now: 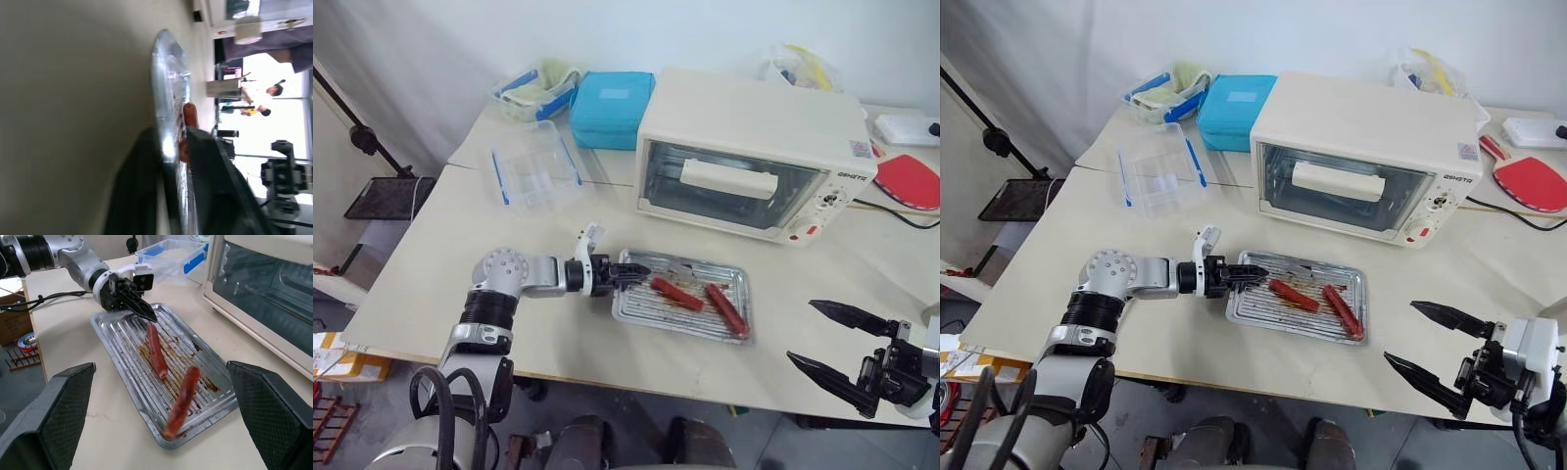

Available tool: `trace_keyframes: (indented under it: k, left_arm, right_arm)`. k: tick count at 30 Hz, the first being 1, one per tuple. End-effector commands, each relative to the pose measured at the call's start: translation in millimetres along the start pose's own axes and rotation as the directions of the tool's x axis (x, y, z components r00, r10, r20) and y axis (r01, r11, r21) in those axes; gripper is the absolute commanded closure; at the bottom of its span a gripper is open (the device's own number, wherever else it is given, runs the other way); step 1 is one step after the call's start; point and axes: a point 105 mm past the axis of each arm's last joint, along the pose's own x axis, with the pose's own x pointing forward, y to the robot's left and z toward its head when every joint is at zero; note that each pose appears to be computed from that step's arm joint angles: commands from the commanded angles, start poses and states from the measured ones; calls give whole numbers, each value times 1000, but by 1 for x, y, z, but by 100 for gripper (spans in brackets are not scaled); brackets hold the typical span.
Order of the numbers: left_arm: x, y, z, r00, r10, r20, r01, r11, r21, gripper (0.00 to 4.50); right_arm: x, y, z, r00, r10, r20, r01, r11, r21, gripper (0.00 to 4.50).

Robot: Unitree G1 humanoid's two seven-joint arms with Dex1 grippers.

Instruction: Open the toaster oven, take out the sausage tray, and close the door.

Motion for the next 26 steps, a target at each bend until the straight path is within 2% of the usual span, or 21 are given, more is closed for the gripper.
trace_keyframes:
  k: [1,3,6,8,9,11,14,15,17,18,20,26]
  left_arm:
    - [-15,7,-2,1000,20,24,-21,999,28,215]
    - [-28,10,2,997,35,69,-40,996,76,163]
    - [-59,18,0,989,104,106,-128,957,259,76]
    - [-81,19,4,979,104,174,-170,887,429,17]
    - [-93,17,2,979,86,184,-170,844,509,2]
    - [-109,15,-2,980,73,185,-173,775,608,2]
    - [-146,17,-3,964,89,250,-259,526,810,2]
    - [-156,17,-6,964,93,249,-265,408,874,2]
    - [-170,23,-12,965,126,232,-256,235,938,2]
    - [-176,27,-15,965,150,216,-241,176,954,2]
    - [-184,30,-18,966,163,201,-223,129,966,2]
    - [-195,24,-15,965,114,237,-249,109,962,2]
  right_arm:
    - [6,2,9,1000,23,15,-23,999,-23,0]
    - [9,1,8,1000,27,15,-27,999,-19,0]
    - [11,-4,7,999,40,11,-40,999,-10,0]
    - [11,-7,6,999,52,5,-52,999,-8,0]
    - [10,-9,6,998,56,1,-56,998,-7,0]
    - [10,-12,5,998,64,-5,-64,998,-8,0]
    - [7,-19,4,997,81,-22,-81,997,-13,0]
    - [6,-21,4,996,87,-27,-88,996,-13,0]
    - [6,-22,2,993,110,-41,-111,994,-12,0]
    - [5,-22,0,990,130,-54,-131,991,-11,0]
    - [4,-22,-3,985,156,-71,-157,988,-12,0]
    - [6,-31,-5,984,159,-78,-162,986,-30,0]
